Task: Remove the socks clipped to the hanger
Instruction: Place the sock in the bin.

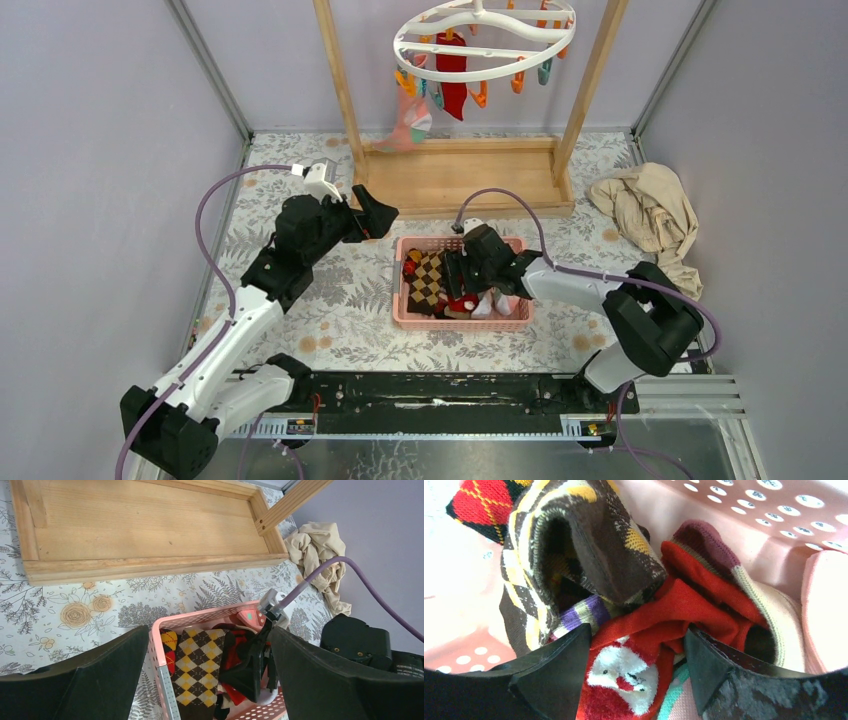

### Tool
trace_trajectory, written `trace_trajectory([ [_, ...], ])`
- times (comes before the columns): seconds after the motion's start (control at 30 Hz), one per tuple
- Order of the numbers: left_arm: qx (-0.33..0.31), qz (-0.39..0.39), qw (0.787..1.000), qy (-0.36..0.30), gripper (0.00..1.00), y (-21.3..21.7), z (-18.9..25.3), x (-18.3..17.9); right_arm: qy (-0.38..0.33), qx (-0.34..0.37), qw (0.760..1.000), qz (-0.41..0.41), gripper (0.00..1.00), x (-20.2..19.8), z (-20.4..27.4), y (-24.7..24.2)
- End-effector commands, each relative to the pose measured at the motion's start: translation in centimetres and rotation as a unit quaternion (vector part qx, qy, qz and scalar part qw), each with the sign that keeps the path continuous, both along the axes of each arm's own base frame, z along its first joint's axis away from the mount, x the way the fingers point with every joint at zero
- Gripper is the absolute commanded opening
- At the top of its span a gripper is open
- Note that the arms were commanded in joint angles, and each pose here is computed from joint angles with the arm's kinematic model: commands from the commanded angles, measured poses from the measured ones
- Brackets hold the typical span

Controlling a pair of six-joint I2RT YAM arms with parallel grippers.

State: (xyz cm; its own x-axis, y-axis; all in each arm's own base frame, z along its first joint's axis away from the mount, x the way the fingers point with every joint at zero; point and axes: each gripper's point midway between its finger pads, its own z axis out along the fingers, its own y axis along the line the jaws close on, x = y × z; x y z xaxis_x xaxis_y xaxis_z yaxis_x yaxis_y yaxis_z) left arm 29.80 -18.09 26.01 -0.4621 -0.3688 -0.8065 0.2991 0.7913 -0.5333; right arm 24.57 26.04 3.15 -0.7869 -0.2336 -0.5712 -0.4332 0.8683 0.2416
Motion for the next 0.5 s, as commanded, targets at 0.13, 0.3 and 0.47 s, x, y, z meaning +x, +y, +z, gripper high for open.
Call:
trace_trajectory([
  [0.13, 0.015, 0.015, 1.0, -0.013, 0.99, 0.5, 0.2, 0.5, -0.046, 0.019, 0.999, -0.022, 0.76, -0.8, 6.3, -1.9],
  [0.3, 0.024, 0.032, 0.999, -0.022, 0.99, 1.0, 0.6, 1.1, -0.067, 0.058, 0.996, -0.025, 0.77, -1.7, 10.2, -2.4],
  [0.47, 0.049, 0.064, 0.996, -0.043, 0.99, 1.5, 1.3, 3.5, -0.076, 0.095, 0.992, -0.031, 0.77, -2.8, 12.3, -2.7],
])
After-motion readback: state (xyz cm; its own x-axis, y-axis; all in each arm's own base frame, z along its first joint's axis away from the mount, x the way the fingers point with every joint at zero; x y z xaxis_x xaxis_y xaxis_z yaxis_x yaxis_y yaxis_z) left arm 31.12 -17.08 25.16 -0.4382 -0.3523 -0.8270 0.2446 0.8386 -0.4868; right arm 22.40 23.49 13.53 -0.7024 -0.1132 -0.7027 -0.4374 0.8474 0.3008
